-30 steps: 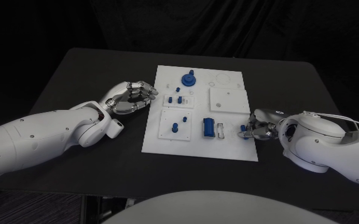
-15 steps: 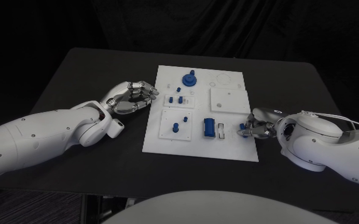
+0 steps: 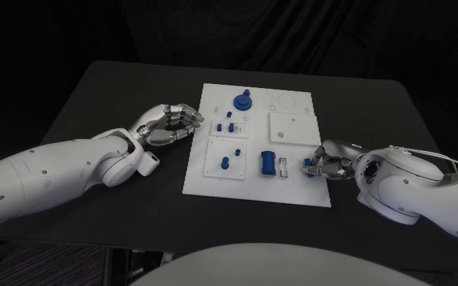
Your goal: Assemble the parts on the task board
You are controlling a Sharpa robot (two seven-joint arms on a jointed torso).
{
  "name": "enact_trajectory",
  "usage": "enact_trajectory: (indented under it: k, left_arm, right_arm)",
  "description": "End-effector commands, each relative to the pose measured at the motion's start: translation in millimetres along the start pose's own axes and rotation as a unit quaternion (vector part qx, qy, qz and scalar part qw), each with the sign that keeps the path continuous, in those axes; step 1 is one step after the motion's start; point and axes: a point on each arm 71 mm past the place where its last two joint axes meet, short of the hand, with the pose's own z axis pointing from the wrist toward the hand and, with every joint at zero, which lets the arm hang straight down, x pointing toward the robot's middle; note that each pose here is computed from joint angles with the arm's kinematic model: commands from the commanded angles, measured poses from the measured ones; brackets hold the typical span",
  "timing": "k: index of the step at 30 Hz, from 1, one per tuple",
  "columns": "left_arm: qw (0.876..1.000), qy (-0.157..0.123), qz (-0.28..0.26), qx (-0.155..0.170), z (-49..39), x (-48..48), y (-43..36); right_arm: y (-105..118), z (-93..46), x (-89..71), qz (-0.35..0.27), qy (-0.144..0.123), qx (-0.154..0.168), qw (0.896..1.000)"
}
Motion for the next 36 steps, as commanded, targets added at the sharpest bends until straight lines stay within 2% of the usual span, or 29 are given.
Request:
enact_trajectory:
  k: [1,8,16,23,36]
  left_arm:
    - [1.0,0.005,-0.006,0.015,0.0,1.9,-1.8]
    - [1.0,0.006,-0.006,0.014,0.4,2.2,-1.5]
    - [1.0,0.007,-0.007,0.014,1.4,2.8,-1.1]
    - [1.0,0.009,-0.007,0.014,2.5,3.9,-0.7]
    - [1.0,0.01,-0.009,0.014,2.9,4.9,-0.2]
  right_arm:
    - [1.5,-2.1,1.2,0.084,0.022,0.003,0.996]
    - [8.7,-2.8,-10.4,0.16,0.04,0.008,0.986]
    - [14.4,1.1,-9.4,0.222,0.081,0.02,0.972]
    - [18.3,7.1,-7.3,0.231,0.101,0.024,0.967]
    - [24.9,15.6,-2.2,0.222,0.125,0.03,0.967]
